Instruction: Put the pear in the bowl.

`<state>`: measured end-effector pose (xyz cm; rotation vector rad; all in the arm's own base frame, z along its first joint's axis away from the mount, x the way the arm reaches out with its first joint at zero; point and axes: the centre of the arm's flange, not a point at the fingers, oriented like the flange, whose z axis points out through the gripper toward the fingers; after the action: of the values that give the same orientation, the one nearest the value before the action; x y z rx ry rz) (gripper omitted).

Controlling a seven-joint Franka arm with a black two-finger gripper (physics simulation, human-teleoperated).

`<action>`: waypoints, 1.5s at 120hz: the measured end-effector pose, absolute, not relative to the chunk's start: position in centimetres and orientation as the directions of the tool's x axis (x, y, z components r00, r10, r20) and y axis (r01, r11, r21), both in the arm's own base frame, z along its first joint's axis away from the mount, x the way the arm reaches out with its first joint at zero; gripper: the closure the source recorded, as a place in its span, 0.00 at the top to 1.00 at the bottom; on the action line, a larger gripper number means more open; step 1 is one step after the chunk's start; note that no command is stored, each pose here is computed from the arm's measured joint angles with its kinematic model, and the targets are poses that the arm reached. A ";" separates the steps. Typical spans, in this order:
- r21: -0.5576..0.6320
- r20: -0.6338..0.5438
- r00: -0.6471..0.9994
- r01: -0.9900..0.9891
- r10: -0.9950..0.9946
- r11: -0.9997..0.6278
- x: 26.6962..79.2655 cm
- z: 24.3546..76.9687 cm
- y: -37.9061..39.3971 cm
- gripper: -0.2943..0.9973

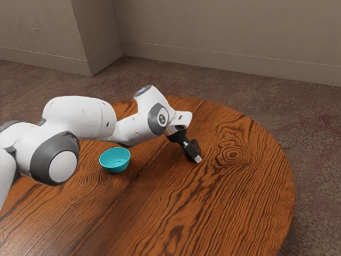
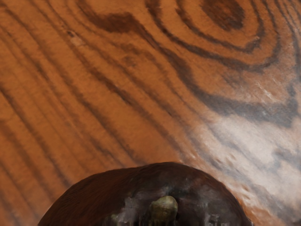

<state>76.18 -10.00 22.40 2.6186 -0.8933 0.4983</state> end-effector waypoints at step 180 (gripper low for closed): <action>-0.017 0.028 0.583 -0.812 -0.812 -0.583 63.6 30.4 9.0 0.66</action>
<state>63.58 9.04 30.41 2.7969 -1.4348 0.0514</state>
